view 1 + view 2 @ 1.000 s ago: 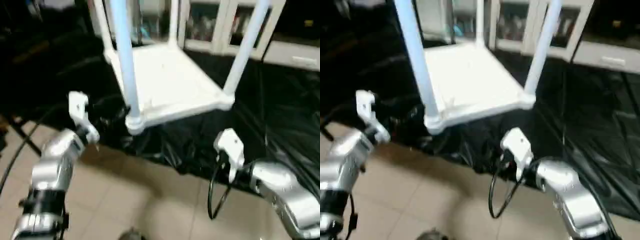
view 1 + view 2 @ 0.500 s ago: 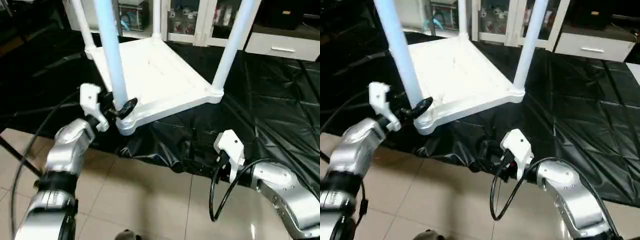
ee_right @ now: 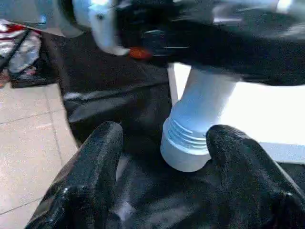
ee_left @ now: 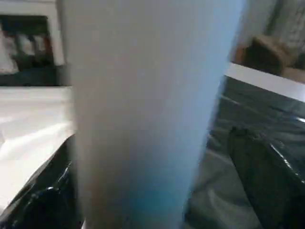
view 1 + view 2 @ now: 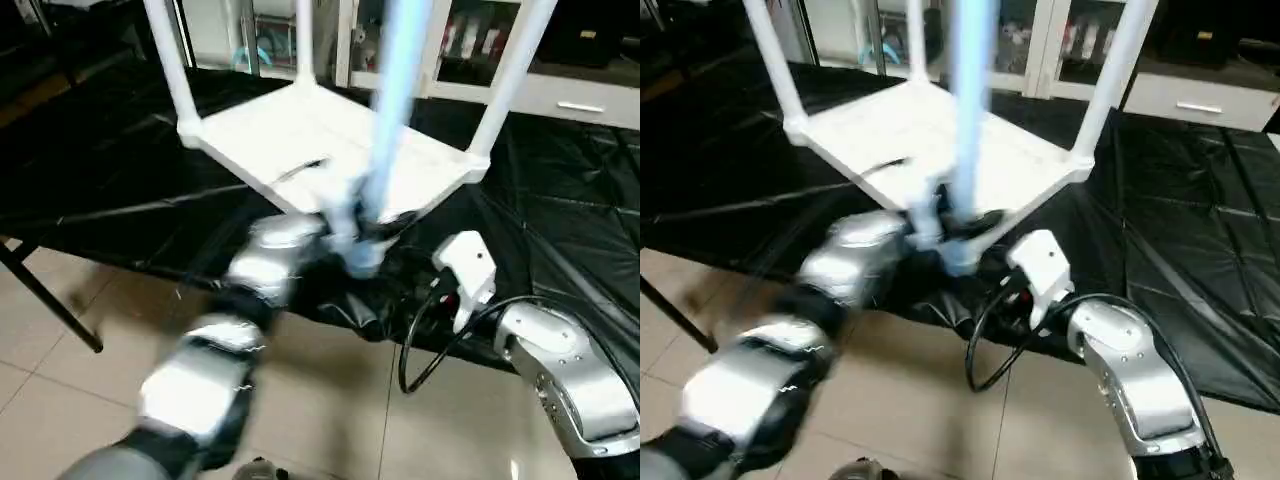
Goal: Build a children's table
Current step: Rotate table base
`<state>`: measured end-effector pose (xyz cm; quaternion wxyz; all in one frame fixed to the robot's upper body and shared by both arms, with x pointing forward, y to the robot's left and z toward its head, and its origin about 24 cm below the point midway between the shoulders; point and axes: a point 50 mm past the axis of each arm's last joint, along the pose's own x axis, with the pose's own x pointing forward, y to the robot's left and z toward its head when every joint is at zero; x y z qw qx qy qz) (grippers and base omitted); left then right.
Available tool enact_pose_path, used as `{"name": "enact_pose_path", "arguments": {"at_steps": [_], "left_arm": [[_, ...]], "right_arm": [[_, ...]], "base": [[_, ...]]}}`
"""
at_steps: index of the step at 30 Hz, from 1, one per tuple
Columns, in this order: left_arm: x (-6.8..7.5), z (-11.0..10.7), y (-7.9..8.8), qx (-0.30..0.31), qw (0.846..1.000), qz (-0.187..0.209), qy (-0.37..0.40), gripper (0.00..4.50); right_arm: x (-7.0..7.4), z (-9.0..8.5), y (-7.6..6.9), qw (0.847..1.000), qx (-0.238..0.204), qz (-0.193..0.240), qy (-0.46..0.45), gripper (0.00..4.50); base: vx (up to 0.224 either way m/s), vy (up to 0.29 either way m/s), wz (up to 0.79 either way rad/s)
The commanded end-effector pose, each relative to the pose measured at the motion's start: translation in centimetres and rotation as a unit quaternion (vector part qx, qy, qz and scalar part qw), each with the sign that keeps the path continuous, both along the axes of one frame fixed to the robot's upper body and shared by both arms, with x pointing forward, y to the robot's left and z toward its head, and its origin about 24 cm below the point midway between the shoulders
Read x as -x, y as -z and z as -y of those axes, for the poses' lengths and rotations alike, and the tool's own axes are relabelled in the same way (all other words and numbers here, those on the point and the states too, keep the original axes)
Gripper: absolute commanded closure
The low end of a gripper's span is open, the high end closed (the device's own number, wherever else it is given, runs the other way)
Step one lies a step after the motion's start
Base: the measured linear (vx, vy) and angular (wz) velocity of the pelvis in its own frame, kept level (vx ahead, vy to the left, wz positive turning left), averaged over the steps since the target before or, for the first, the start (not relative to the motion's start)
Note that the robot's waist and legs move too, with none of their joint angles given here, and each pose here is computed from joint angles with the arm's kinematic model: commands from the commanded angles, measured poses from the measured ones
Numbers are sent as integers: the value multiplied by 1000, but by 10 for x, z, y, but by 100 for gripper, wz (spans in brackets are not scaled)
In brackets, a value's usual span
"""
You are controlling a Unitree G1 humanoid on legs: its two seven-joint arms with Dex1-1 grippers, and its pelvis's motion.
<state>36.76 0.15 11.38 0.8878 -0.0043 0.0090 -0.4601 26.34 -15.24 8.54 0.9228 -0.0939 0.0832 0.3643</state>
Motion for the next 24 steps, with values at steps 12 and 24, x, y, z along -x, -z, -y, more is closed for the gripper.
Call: {"name": "enact_pose_path", "arguments": {"at_steps": [12,24], "left_arm": [[-9,-17,-1,59,996,10,-66,7],[21,-83,39,90,996,-7,-12,7]], "right_arm": [[10,-14,9,1000,3,-17,-26,141],[-25,-40,24,998,-6,-43,-45,141]], "base": [[0,0,0],[0,0,0]]}}
